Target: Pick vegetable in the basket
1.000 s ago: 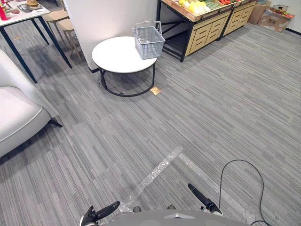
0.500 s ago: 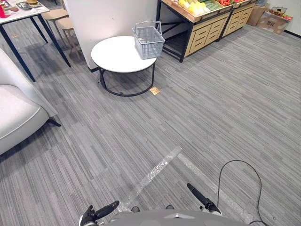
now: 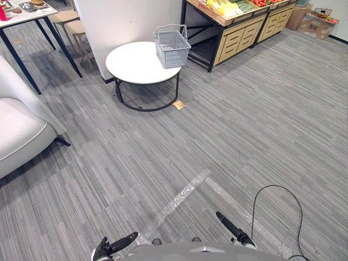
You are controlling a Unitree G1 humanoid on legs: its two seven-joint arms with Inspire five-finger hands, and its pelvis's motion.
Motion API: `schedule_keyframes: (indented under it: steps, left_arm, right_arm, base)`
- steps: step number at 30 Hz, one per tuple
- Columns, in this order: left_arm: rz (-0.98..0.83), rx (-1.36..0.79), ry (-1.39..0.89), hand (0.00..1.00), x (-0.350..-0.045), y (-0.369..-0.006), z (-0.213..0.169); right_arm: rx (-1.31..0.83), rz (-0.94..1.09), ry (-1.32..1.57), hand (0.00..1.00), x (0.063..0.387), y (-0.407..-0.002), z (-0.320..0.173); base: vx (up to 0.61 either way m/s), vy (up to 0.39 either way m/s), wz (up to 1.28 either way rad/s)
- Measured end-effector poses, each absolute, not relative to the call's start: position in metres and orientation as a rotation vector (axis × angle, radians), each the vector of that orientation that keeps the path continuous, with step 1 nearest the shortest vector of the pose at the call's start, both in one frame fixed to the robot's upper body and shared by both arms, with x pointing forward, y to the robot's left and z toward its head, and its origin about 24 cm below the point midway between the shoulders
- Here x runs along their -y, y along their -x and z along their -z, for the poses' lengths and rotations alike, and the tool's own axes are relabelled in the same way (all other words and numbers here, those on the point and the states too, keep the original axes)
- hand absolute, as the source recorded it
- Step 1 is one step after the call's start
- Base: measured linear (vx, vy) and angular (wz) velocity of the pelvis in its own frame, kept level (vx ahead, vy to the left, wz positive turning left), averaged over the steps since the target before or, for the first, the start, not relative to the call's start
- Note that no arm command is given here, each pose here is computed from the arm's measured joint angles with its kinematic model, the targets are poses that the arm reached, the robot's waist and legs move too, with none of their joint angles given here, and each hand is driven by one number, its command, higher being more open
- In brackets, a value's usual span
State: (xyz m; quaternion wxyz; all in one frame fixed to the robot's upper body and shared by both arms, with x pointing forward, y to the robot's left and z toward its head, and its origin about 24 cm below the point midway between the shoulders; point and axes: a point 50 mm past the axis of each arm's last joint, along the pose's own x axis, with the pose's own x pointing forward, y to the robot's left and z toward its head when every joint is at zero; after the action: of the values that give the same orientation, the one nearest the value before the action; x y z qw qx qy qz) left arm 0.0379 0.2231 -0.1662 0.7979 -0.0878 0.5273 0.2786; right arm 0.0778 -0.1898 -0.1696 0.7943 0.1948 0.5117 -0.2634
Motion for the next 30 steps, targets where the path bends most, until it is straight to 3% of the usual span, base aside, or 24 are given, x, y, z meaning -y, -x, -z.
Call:
schedule_keyframes:
  steps: [30]
  left_arm:
    - [-0.566,-1.133,0.160,1.00,-0.2237,-0.0400,0.1658]
  right_arm:
    - [-1.100,0.566,-0.421,1.00,0.1897,-0.0775,0.1697]
  base:
    - [0.00,0.000,0.01]
